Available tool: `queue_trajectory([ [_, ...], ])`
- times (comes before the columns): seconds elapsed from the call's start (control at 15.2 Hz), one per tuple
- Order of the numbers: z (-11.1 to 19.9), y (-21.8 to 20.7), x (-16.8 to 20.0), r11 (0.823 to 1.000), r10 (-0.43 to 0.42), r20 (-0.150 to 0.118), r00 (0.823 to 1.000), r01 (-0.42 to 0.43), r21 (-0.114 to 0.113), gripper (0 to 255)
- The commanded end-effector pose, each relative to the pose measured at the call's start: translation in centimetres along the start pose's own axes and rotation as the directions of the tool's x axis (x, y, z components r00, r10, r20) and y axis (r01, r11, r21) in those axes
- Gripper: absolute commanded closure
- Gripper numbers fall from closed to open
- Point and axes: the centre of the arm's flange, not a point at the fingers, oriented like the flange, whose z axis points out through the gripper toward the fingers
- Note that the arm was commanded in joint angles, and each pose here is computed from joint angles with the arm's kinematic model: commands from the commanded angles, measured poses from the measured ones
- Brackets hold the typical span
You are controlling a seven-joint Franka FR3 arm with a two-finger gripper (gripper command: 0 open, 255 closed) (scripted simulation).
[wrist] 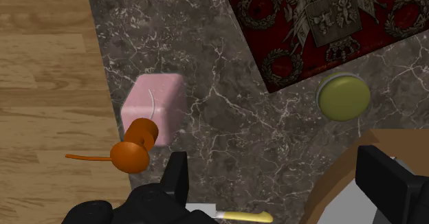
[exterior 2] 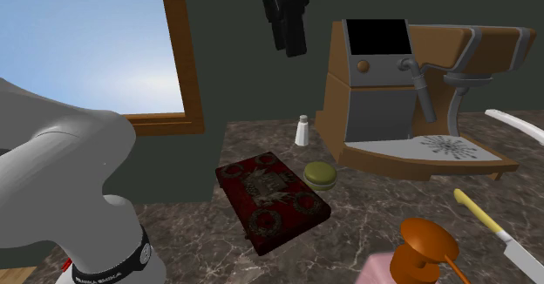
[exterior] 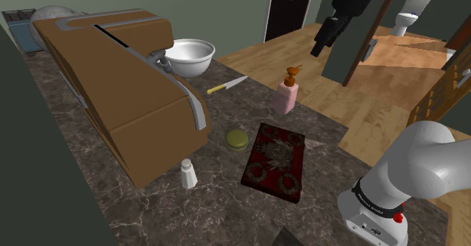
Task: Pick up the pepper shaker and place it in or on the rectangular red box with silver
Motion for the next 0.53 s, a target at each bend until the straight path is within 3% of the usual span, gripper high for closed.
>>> queue_trajectory([
  [0.0,0.0,0.0,0.0,1.000,0.000,0.000,1.000,0.000,0.000,0],
  [0.46,4.4,-8.2,1.6,1.000,0.017,0.021,1.000,-0.017,-0.012,0],
])
